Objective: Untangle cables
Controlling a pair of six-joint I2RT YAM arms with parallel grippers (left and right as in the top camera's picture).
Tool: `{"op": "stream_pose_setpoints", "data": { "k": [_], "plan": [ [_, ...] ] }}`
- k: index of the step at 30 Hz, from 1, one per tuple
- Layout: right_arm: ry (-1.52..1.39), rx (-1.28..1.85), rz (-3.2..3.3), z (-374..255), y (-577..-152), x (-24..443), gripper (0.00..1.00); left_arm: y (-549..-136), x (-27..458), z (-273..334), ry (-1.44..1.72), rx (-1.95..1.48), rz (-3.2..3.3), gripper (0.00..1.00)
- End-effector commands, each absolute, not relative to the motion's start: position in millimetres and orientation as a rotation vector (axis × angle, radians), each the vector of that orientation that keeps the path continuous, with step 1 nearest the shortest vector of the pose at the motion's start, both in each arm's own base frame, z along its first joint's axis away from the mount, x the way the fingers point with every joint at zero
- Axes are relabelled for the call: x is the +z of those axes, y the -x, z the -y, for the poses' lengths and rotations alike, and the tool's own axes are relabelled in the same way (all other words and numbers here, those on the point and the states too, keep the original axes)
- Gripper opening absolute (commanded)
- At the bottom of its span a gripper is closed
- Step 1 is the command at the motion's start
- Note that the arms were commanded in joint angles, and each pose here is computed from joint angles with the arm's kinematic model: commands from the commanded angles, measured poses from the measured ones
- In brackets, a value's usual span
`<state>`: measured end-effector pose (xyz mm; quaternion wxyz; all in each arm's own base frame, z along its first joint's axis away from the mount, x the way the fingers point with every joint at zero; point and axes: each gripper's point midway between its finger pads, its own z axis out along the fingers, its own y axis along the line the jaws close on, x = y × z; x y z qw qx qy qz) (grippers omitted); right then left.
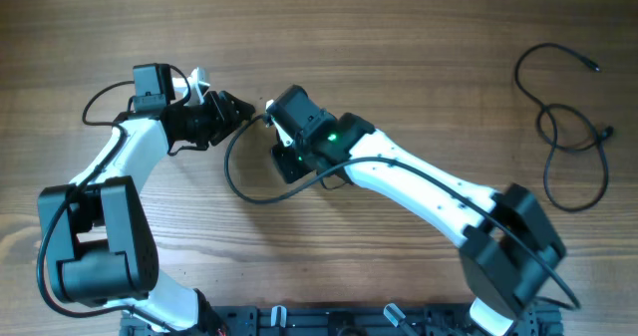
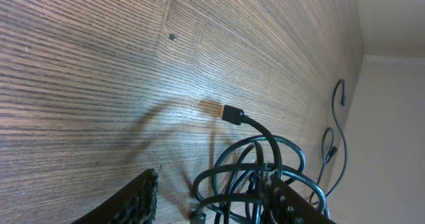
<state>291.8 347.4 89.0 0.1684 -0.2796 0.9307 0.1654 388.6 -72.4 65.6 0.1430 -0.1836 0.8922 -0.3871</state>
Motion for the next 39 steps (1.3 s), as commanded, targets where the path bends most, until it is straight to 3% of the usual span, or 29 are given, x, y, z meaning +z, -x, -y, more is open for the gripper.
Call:
{"op": "stream_pose_setpoints", "data": {
  "k": [1,4,8,17,20,23,30,35,39],
  "plan": [
    [0.821,0.346,-2.633,-345.5,-307.9,62.7,0.39,-386.8,60.8,72.8,0.535,-1.107,-2.585,0.53],
    [0.840,0.286,-2.611,-344.4,-317.3,50.0,0.38,-386.8,60.8,72.8,0.535,-1.107,-2.585,0.53],
    [0.862,0.268,-2.583,-345.5,-321.8,49.3,0.22,-386.8,60.8,72.8,0.535,-1.107,-2.585,0.53],
    [0.906,0.230,-2.611,-337.1,-315.5,44.6,0.22,-386.7,60.8,72.8,0.535,-1.107,-2.585,0.54],
    [0.907,0.229,-2.612,-337.1,-315.2,44.6,0.04,-386.7,60.7,72.8,0.535,-1.107,-2.585,0.54],
    [0.897,0.249,-2.590,-338.9,-316.6,56.6,0.04,-386.7,60.8,73.0,0.534,-1.108,-2.585,0.55],
    [0.913,0.680,-2.474,-358.2,-294.0,144.1,0.04,-384.9,63.8,77.0,0.525,-1.150,-2.581,0.64],
    [0.817,1.139,-2.521,-351.9,-287.3,171.7,0.04,-378.3,80.2,94.3,0.469,-1.344,-2.541,0.69],
    [0.775,1.276,-2.492,-342.7,-296.4,184.3,0.04,-370.9,99.8,109.4,0.401,-1.543,-2.482,0.73]
  ]
}}
